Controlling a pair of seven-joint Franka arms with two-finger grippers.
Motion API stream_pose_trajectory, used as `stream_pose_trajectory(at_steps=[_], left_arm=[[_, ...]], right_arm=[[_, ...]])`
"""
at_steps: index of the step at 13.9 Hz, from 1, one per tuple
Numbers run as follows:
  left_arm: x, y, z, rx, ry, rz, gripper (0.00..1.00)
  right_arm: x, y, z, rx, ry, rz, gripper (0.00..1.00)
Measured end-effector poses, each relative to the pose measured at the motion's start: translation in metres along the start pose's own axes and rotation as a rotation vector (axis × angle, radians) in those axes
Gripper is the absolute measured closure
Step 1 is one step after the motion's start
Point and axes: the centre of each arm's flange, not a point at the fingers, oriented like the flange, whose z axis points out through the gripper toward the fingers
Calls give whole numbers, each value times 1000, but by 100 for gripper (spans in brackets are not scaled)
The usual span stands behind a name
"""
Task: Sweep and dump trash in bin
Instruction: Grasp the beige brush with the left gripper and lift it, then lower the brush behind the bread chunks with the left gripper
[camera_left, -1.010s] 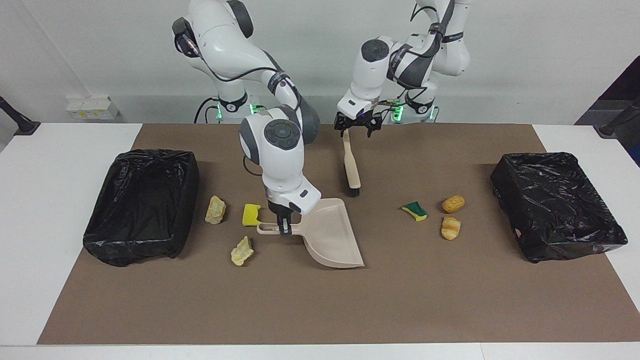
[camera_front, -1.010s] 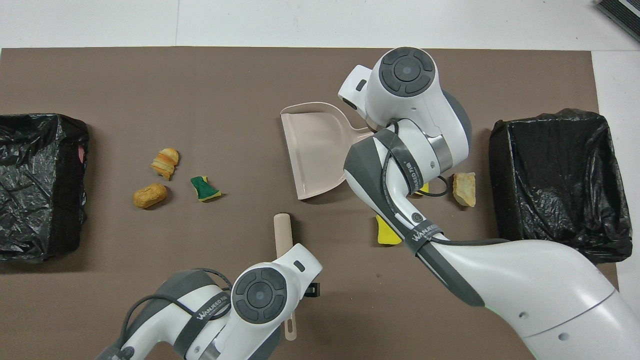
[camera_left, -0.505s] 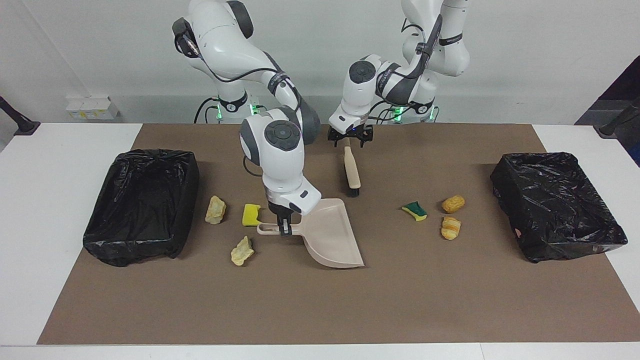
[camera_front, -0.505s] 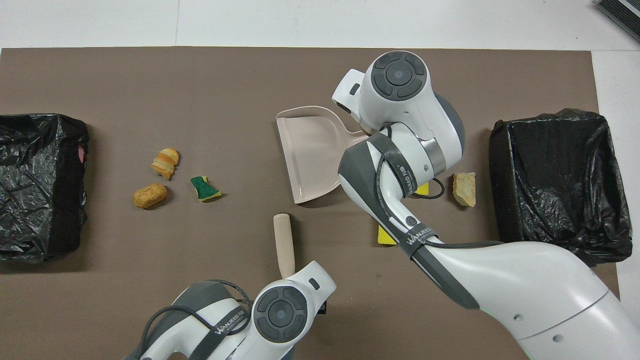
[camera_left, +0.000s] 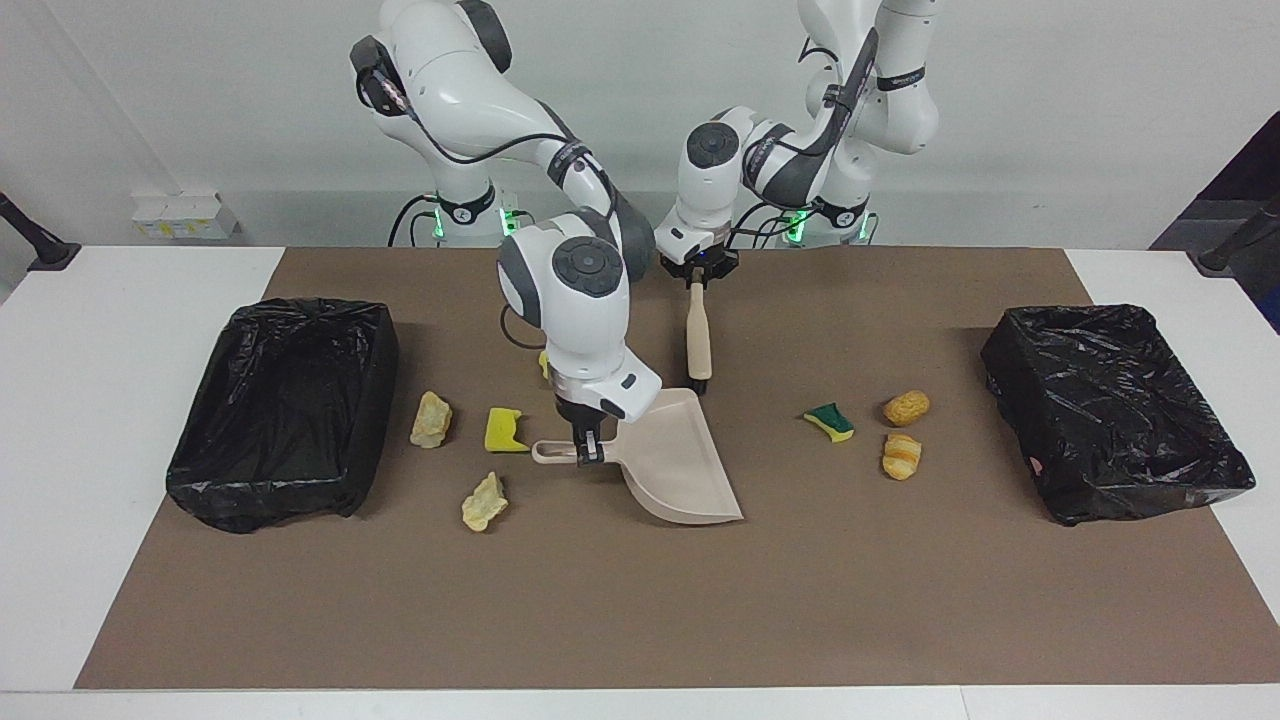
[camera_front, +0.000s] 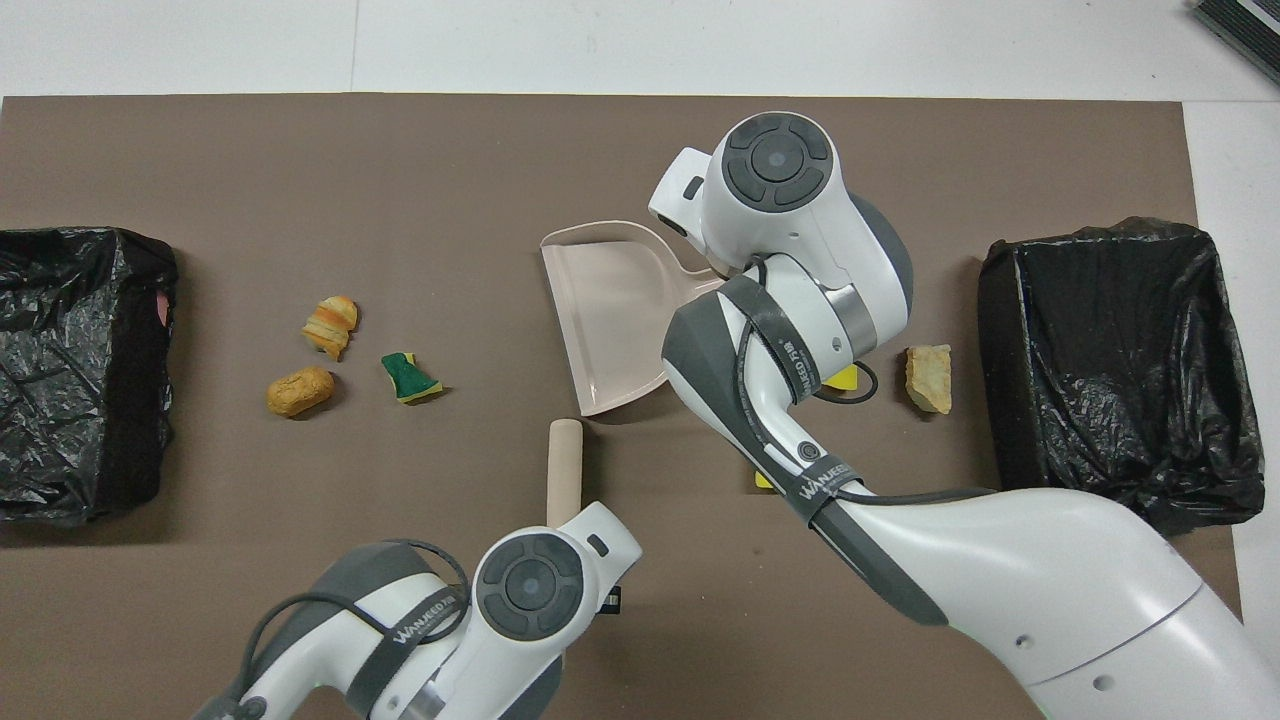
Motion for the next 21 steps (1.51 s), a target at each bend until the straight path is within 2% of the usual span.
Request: stream_pose_trajectory(at_steps=[3, 6, 8, 12, 17, 21], left_arm=[[25, -67, -52, -19, -34, -91, 73], [38, -162, -100, -76, -6, -172, 73], [49, -229, -110, -112, 11, -197, 73], [57, -331, -101, -159, 10, -222, 73], [60, -396, -85, -181, 28, -272, 73], [81, -420, -42, -181, 2, -303, 73]], right_arm=[[0, 0, 0, 0, 0, 8, 67], [1, 0, 0, 0, 0, 9, 67], [2, 0, 0, 0, 1, 13, 67], [10, -2, -2, 1, 10, 76, 67], [64, -19, -3, 16, 10, 158, 67], [85, -27, 5, 32, 5, 231, 67]])
